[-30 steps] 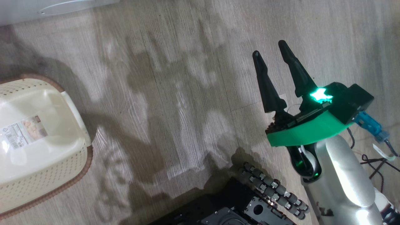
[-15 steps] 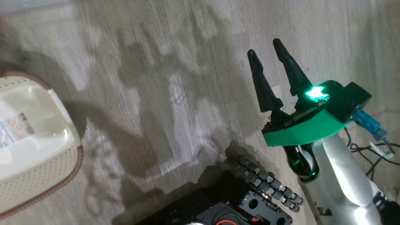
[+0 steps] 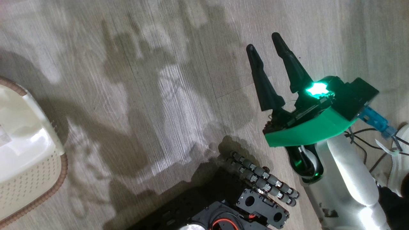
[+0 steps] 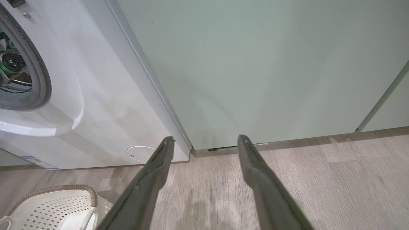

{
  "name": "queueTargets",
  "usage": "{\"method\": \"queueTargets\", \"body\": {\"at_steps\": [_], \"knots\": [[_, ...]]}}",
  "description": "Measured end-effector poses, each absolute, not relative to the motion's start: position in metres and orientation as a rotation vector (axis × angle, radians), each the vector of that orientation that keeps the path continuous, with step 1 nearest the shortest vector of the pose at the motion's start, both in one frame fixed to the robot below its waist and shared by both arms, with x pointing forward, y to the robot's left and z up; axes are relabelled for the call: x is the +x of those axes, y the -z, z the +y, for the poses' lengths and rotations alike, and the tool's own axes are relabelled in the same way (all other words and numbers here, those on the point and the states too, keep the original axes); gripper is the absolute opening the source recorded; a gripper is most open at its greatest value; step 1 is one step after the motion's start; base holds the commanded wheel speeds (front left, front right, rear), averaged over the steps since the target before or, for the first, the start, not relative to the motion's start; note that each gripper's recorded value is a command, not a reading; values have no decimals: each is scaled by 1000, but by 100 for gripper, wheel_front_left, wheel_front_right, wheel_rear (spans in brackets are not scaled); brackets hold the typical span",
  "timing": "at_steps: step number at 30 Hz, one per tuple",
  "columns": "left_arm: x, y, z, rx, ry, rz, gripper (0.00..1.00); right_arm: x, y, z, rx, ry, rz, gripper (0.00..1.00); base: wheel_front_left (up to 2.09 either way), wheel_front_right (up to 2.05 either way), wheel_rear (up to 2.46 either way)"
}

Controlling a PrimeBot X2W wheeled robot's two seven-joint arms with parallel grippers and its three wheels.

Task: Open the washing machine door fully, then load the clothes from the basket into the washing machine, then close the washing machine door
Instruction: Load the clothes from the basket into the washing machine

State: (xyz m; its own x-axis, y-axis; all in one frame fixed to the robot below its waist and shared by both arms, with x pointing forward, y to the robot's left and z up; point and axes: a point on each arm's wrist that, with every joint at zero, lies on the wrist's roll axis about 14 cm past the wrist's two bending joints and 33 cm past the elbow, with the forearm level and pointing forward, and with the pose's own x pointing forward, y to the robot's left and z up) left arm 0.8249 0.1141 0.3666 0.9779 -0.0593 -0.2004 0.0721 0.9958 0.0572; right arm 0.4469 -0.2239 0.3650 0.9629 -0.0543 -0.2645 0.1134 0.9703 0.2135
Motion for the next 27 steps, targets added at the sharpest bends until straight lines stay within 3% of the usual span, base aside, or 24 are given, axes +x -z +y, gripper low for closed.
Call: {"method": "queueTargets", "body": {"at_steps": [1, 2, 3, 18, 27], "knots": [[825, -364, 114, 45, 62, 206, 0, 447, -365, -224, 230, 87, 261, 100, 0, 0, 0], [825, -363, 116, 35, 51, 211, 23, 447, -365, -224, 232, 88, 261, 100, 0, 0, 0], [825, -363, 116, 33, 48, 207, 100, 447, -365, -224, 232, 88, 261, 100, 0, 0, 0], [818, -376, 116, 30, 80, 204, 100, 452, -375, -219, 240, 66, 226, 100, 0, 0, 0], [779, -397, 98, 9, 159, 188, 100, 458, -413, -225, 175, 58, 126, 100, 0, 0, 0]]}}
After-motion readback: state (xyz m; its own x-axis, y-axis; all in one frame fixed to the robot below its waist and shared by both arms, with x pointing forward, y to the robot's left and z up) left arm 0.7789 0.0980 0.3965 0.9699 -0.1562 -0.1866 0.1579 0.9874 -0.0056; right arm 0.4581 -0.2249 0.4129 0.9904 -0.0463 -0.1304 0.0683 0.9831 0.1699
